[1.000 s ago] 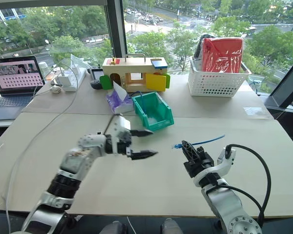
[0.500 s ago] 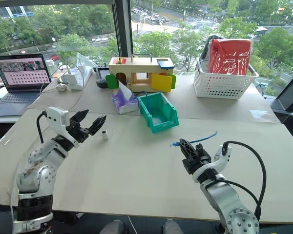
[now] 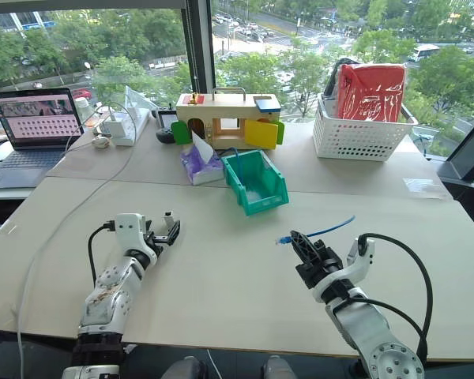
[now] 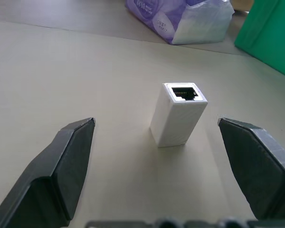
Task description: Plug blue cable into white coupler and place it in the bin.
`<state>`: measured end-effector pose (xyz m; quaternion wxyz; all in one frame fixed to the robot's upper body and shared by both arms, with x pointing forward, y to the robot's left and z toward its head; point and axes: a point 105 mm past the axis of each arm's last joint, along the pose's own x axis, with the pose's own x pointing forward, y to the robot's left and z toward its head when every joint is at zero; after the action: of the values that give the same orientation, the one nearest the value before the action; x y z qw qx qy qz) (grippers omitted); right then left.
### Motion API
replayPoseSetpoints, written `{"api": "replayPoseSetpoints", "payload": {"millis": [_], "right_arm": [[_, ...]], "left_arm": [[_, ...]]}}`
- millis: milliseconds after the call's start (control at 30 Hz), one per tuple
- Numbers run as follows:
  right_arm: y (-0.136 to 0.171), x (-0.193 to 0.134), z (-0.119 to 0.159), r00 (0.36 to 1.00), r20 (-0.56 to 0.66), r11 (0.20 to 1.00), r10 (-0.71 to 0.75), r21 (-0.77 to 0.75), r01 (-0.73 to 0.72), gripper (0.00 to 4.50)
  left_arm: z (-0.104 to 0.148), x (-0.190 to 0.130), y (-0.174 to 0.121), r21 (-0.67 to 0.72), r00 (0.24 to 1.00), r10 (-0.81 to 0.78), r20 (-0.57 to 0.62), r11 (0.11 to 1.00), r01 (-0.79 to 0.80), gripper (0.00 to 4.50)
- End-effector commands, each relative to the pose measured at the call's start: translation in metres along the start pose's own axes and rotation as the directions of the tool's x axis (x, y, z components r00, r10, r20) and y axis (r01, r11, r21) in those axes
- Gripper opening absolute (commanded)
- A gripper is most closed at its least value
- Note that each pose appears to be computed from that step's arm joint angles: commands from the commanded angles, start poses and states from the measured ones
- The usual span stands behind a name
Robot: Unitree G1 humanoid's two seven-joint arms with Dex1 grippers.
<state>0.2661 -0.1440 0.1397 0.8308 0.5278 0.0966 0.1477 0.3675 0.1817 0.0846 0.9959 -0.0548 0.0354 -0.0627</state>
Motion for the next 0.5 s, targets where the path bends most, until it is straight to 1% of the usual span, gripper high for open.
{"api": "replayPoseSetpoints", "payload": {"millis": [33, 100, 167, 233, 267, 300, 333, 367, 433, 467, 500], "right_arm": [[0.014, -0.004, 0.007, 0.998, 0.045, 0.998, 0.051, -0.022, -0.05, 0.0], [0.014, -0.005, 0.009, 0.997, 0.056, 0.999, 0.048, -0.026, -0.047, 0.0], [0.015, -0.006, 0.009, 0.997, 0.061, 0.999, 0.046, -0.027, -0.044, 0.0], [0.015, -0.006, 0.01, 0.997, 0.064, 0.999, 0.044, -0.028, -0.042, 0.0], [0.015, -0.007, 0.01, 0.997, 0.066, 0.999, 0.043, -0.028, -0.041, 0.0], [0.015, -0.007, 0.011, 0.997, 0.07, 0.999, 0.041, -0.026, -0.039, 0.0], [0.015, -0.007, 0.011, 0.997, 0.073, 0.999, 0.039, -0.023, -0.038, 0.0], [0.015, -0.008, 0.011, 0.996, 0.075, 0.999, 0.038, -0.02, -0.036, 0.0], [0.015, -0.009, 0.011, 0.996, 0.077, 0.999, 0.034, -0.018, -0.033, 0.0], [0.015, -0.009, 0.011, 0.996, 0.078, 0.999, 0.031, -0.018, -0.03, 0.0], [0.015, -0.009, 0.011, 0.996, 0.08, 0.999, 0.03, -0.02, -0.029, 0.0]], "left_arm": [[0.007, 0.01, -0.007, 0.013, 0.999, -0.017, 0.036, 1.0, 0.017, 4.46], [0.004, 0.017, -0.007, 0.023, 1.0, -0.016, 0.024, 1.0, 0.015, 4.46], [0.001, 0.021, -0.006, 0.02, 1.0, -0.009, 0.012, 1.0, 0.009, 3.95], [0.0, 0.023, -0.006, 0.021, 1.0, -0.011, 0.006, 1.0, 0.011, 3.53], [0.0, 0.022, -0.006, 0.039, 1.0, -0.018, 0.0, 0.999, 0.018, 3.06], [-0.002, 0.022, -0.007, 0.052, 1.0, -0.027, -0.009, 0.998, 0.028, 2.7], [-0.003, 0.021, -0.007, 0.064, 0.999, -0.036, -0.015, 0.997, 0.036, 2.47], [-0.004, 0.02, -0.007, 0.074, 0.999, -0.042, -0.02, 0.996, 0.043, 1.94], [-0.004, 0.019, -0.005, 0.088, 0.998, -0.054, -0.024, 0.995, 0.056, 1.29], [-0.002, 0.019, -0.005, 0.095, 0.997, -0.069, -0.024, 0.993, 0.071, 0.81], [0.001, 0.02, -0.008, 0.104, 0.994, -0.104, -0.018, 0.989, 0.105, 0.68]]}}
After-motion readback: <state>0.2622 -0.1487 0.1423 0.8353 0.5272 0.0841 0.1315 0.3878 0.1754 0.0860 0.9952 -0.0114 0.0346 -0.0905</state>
